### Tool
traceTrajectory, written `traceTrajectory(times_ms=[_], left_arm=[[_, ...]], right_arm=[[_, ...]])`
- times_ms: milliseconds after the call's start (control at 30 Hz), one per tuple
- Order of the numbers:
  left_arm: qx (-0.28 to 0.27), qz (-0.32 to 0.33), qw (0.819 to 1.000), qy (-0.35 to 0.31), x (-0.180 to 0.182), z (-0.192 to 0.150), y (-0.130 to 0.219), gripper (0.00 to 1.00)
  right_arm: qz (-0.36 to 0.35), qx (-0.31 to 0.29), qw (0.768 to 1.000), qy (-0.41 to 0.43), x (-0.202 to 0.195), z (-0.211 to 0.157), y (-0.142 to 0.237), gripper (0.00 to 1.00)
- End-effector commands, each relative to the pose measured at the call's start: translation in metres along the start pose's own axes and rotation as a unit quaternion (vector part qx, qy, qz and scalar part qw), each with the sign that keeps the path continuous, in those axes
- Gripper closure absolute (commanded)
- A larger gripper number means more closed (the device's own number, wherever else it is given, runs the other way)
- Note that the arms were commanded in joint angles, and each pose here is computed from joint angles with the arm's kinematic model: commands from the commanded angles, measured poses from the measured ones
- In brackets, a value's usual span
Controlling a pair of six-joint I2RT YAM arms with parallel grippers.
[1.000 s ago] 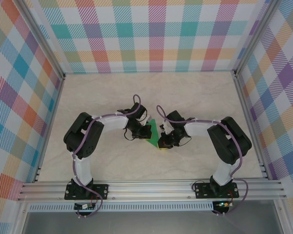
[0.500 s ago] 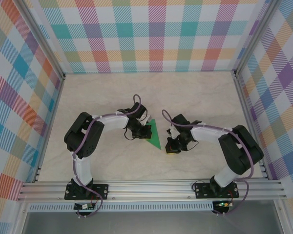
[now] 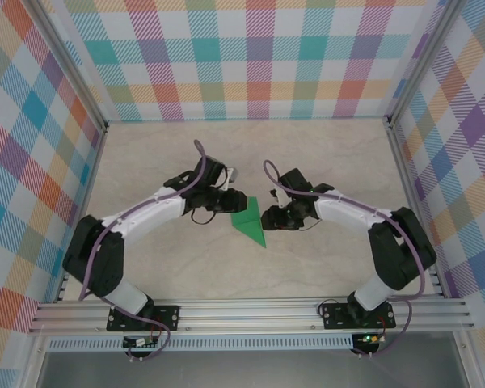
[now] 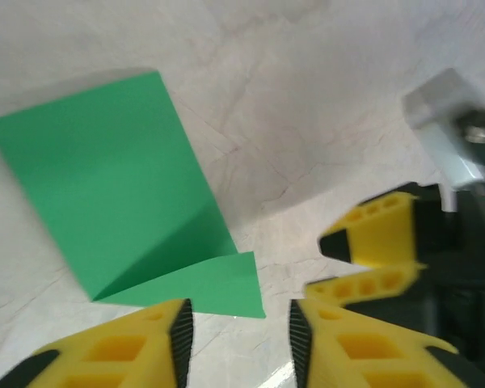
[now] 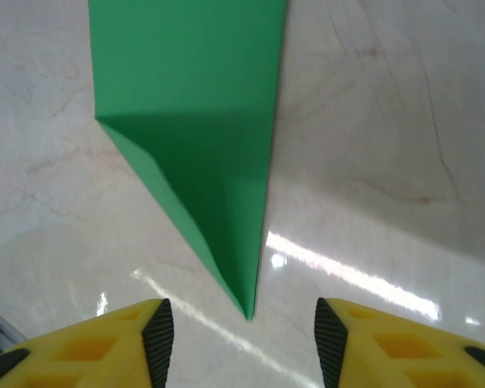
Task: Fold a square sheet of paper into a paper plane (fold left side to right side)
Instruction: Third fold the triangle at the center of the table.
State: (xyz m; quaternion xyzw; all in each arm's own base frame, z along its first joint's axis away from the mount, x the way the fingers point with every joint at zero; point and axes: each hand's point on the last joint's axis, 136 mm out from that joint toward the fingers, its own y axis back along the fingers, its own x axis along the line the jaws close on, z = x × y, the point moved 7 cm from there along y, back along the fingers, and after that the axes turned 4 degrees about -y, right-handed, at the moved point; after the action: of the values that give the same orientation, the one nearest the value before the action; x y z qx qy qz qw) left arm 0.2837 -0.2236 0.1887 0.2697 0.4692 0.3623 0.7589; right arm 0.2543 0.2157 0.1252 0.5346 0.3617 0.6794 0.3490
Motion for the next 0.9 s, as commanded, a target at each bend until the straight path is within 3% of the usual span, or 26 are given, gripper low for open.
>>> traceTrajectory(times_ms=[0,100,300,867], left_arm=[[0.014,0.067,0.996,0.063,0.037,-0.025,-0.003,0.55],[0.015,0.076,0.993,0.091,0.050,-0.038,-0.005,0.51],[0.031,0.053,0.990,0.128,0.056,-0.048,-0.023,0.45],[0.022,0.027,0.989,0.142,0.052,-0.035,-0.038,0.42]], right_arm=[[0.011,-0.010,0.999,0.034,0.011,0.014,-0.012,0.41],[0.005,-0.003,0.999,0.036,0.009,0.018,-0.022,0.39],[-0.032,-0.002,0.999,0.033,0.002,0.025,-0.032,0.43],[-0.046,0.001,0.998,0.033,-0.002,0.024,-0.033,0.46]])
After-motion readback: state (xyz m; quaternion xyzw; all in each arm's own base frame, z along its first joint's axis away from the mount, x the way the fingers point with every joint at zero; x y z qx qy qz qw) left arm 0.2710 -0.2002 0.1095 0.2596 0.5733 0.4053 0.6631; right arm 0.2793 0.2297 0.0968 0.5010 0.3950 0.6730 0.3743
